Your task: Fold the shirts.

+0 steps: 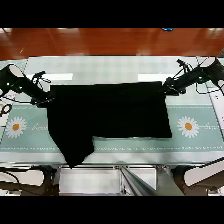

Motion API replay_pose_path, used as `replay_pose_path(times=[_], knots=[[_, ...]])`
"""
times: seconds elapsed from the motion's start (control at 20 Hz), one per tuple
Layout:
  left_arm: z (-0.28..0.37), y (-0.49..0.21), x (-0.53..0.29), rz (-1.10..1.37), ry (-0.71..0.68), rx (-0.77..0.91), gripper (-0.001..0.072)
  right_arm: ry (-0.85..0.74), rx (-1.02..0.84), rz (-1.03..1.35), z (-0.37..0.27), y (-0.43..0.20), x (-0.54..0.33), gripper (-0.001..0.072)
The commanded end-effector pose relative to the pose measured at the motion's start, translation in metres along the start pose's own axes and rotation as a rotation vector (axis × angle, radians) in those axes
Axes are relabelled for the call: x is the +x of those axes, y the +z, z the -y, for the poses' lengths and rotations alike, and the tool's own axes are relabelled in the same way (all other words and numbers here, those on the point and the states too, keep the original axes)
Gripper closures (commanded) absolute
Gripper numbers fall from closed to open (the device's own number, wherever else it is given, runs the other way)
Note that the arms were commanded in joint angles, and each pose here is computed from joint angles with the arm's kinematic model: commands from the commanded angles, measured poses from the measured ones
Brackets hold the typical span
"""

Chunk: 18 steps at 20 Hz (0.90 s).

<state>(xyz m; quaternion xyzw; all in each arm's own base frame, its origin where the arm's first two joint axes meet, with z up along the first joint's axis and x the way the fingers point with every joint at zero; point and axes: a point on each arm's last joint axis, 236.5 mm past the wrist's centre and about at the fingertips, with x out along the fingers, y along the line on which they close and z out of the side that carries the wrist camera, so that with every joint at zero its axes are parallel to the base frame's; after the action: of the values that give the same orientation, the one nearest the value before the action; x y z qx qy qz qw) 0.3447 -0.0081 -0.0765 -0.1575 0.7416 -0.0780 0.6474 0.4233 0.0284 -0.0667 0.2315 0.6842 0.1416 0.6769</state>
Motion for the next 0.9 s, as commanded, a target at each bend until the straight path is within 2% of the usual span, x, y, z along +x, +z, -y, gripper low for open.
replay_pose_path(times=[0.0, 0.1, 0.25, 0.4, 0.5, 0.6, 0.75, 0.85], knots=[[-0.011, -0.03, -0.009, -0.081, 0.011, -0.039, 0.0199, -0.073, 0.053, -0.053, 0.026, -0.027, -0.021, 0.0293], [-0.026, -0.046, -0.014, -0.033, 0.004, -0.092, 0.0199, -0.072, 0.135, 0.055, 0.041, -0.036, -0.035, 0.0293], [-0.05, -0.087, -0.002, 0.048, -0.058, -0.259, 0.0199, 0.036, 0.242, 0.232, 0.039, -0.07, -0.032, 0.0293], [-0.045, -0.113, 0.017, 0.145, -0.229, -0.478, 0.0199, 0.094, 0.238, 0.305, 0.022, -0.124, -0.016, 0.0293], [-0.05, -0.132, 0.026, 0.161, -0.243, -0.549, 0.0199, 0.118, 0.228, 0.325, 0.009, -0.149, -0.011, 0.0293], [-0.048, -0.144, 0.033, 0.143, -0.255, -0.559, 0.0199, 0.138, 0.214, 0.354, -0.002, -0.16, -0.014, 0.0293], [-0.033, -0.155, 0.051, 0.115, -0.293, -0.48, 0.0199, 0.149, 0.186, 0.358, -0.011, -0.167, -0.019, 0.0293], [-0.018, -0.152, 0.061, 0.136, -0.358, -0.503, 0.02, 0.156, 0.181, 0.345, -0.013, -0.17, -0.018, 0.0294]])
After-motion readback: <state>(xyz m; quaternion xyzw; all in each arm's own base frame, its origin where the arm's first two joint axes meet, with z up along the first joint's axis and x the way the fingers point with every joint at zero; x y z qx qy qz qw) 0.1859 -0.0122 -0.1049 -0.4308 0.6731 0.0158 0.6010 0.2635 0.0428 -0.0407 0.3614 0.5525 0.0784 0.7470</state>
